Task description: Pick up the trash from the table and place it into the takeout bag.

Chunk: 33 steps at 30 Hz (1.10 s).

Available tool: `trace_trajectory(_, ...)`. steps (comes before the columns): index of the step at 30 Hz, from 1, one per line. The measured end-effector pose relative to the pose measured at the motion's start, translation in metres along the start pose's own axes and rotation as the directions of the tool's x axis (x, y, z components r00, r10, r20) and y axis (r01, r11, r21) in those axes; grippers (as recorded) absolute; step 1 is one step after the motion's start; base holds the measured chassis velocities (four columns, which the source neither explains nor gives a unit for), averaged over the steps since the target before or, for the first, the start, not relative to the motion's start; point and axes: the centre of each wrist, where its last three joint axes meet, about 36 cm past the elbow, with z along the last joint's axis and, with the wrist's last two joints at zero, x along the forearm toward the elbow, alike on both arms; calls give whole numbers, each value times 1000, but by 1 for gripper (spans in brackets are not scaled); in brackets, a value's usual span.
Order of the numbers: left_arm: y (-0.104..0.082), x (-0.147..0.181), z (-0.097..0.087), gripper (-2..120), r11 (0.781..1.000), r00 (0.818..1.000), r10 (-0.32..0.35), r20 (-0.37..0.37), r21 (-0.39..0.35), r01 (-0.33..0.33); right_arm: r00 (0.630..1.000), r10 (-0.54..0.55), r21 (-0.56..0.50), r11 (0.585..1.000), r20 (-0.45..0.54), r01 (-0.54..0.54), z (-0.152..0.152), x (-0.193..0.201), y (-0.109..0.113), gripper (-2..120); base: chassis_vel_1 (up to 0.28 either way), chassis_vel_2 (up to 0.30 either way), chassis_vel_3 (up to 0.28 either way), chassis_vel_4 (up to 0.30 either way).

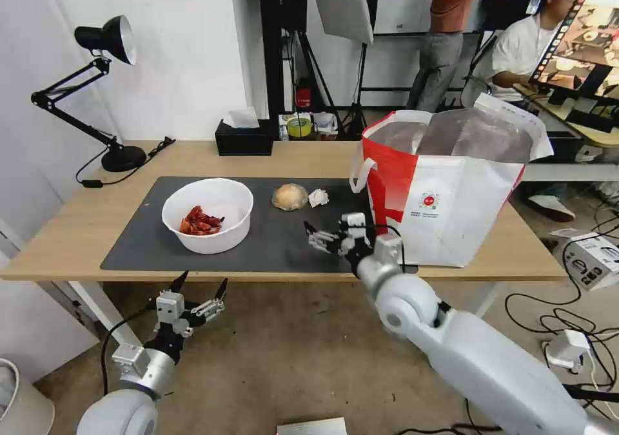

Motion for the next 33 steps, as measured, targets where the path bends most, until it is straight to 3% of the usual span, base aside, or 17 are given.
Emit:
trace_trajectory(4, -3, 0, 0, 100, 1000, 1000, 2, 2, 2, -2, 999, 46, 19, 999, -7, -46, -8, -14, 1, 100, 0, 0, 0, 0)
trace_trajectory(9, -6, 1, 1, 100, 1000, 1000, 4, 1, 4, -4, 983, 175, 68, 983, -51, -171, -27, -62, 6, 100, 0, 0, 0, 0)
trace_trajectory(15, -6, 2, 0, 100, 1000, 1000, 5, 1, 3, -5, 962, 255, 110, 963, -92, -245, -27, -97, 13, 100, 0, 0, 0, 0)
trace_trajectory(33, -6, 4, 2, 100, 1000, 1000, 5, -1, 6, -5, 917, 379, 208, 914, -124, -350, -18, -141, 31, 100, 0, 0, 0, 0)
